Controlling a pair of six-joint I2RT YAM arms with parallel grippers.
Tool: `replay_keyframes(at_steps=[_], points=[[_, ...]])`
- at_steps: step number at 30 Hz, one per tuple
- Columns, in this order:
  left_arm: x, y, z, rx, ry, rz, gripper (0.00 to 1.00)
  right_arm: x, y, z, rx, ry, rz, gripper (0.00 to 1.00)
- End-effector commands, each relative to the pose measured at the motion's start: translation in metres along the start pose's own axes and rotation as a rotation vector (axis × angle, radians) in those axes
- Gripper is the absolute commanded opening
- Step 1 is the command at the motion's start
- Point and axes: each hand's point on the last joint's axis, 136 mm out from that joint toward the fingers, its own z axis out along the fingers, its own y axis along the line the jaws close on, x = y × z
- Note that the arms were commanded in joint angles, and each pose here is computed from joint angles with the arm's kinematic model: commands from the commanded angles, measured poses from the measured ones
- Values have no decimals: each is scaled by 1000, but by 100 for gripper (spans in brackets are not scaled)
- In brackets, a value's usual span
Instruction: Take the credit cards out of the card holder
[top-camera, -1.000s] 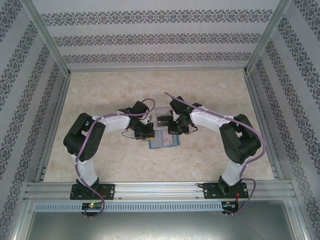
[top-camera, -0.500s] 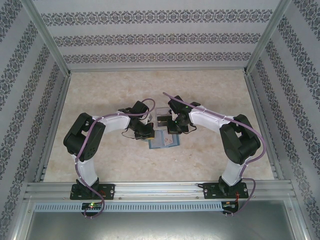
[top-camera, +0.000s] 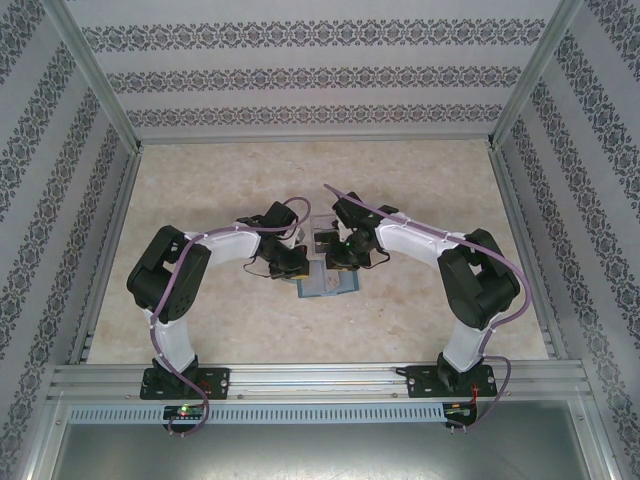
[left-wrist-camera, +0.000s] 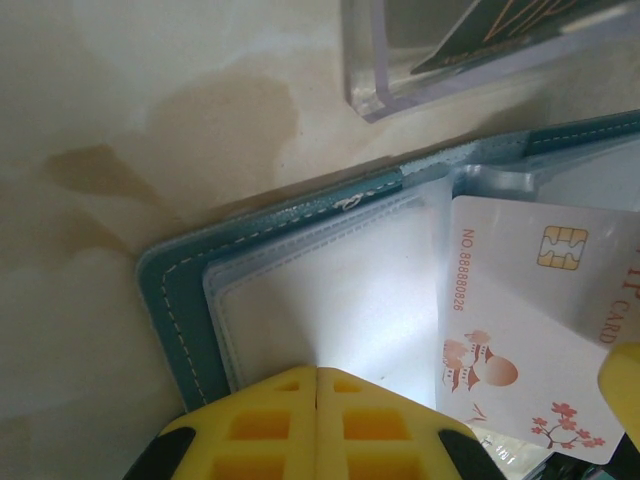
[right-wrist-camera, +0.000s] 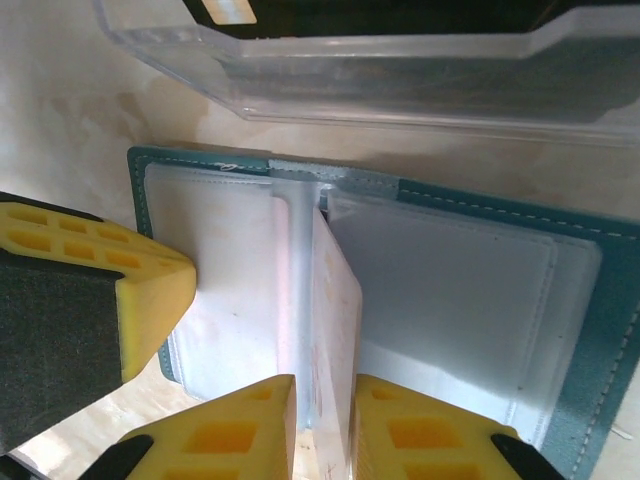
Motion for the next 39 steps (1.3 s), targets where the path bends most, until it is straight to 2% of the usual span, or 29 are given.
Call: replay_keyframes(at_steps=[1, 11, 18, 25, 39], points=[[16, 18, 12, -79, 66, -14, 0, 6, 6, -1, -25, 13, 12, 23], [17, 18, 13, -76, 66, -12, 0, 11, 5, -6, -14, 17, 17, 22], [17, 17, 13, -73, 66, -9, 0, 11, 5, -7, -5, 14, 15, 14], [16, 14, 10, -67, 59, -6, 0, 10, 4, -9, 1, 8, 12, 12], [2, -15, -22, -28, -21, 45, 0, 5, 10, -21, -3, -22, -35, 8]])
